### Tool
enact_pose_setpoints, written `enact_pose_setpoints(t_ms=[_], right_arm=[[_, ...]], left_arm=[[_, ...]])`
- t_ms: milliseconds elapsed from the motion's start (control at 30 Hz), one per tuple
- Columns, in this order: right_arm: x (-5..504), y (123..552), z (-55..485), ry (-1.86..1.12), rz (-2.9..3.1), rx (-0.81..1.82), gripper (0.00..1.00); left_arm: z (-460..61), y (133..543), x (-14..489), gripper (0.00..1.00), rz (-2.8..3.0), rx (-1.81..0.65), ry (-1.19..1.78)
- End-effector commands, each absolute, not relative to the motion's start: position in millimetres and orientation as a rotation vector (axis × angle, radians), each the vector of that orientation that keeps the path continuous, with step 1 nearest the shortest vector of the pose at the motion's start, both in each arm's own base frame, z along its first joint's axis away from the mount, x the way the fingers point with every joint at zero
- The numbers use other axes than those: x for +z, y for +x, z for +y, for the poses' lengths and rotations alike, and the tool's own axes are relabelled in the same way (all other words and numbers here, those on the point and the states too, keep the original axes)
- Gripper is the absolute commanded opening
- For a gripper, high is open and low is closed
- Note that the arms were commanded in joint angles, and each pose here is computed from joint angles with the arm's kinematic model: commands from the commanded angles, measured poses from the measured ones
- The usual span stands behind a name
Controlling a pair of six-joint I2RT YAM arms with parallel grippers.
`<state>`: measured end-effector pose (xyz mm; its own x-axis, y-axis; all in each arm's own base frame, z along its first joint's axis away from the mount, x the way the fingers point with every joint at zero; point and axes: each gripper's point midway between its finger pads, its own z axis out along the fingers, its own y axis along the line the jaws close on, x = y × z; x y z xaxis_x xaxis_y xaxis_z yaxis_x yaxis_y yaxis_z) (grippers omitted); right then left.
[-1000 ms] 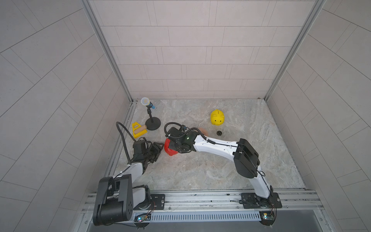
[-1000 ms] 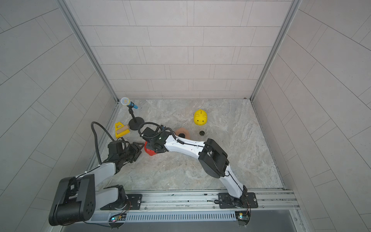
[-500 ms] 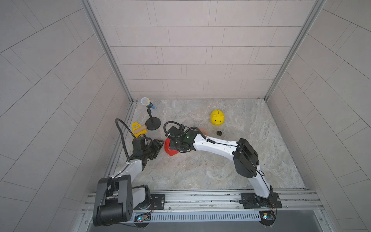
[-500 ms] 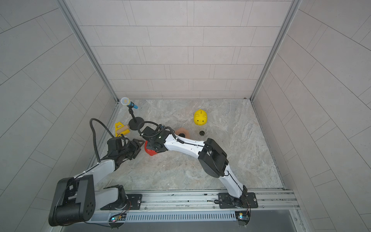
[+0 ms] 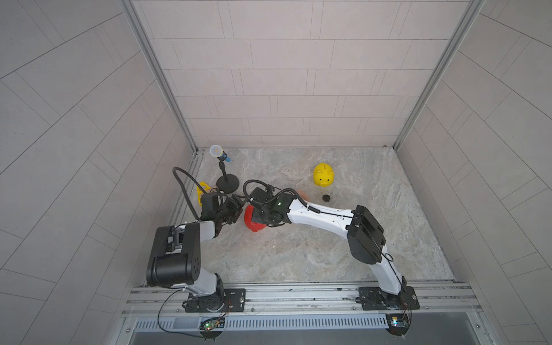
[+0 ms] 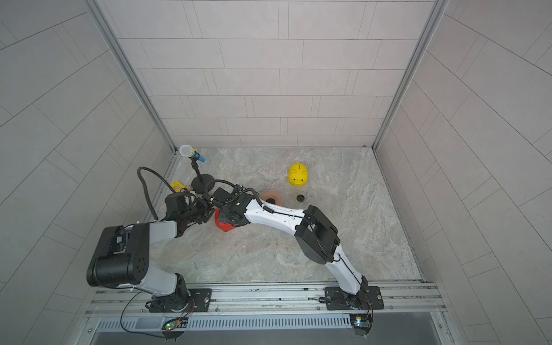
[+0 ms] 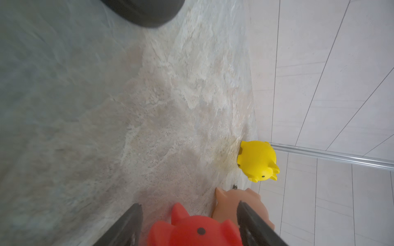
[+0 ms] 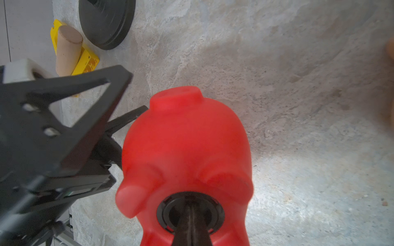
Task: Close piggy banks
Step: Hold the piggy bank at the center of the board.
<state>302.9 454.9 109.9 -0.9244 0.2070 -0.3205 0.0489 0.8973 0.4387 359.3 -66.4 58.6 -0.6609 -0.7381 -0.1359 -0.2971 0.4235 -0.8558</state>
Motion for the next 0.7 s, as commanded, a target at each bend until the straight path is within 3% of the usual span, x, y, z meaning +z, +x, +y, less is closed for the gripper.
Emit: enact_pose_setpoints(t_ms=[0,300,667], right_arm=[[66,289,439,0.163,2.815,0.455,0.00],[65,287,439,0.135,2.825,0.449,0.00],[78,300,439,0.135,2.805,0.486,0.00]], left_arm=[[-77,375,80,0.76,2.114,-1.238,-0.747],[-81,381,79,0.78,2.133,-1.236,-0.704],[-86,353,39,0.74,2.243,-1.217,-0.743]])
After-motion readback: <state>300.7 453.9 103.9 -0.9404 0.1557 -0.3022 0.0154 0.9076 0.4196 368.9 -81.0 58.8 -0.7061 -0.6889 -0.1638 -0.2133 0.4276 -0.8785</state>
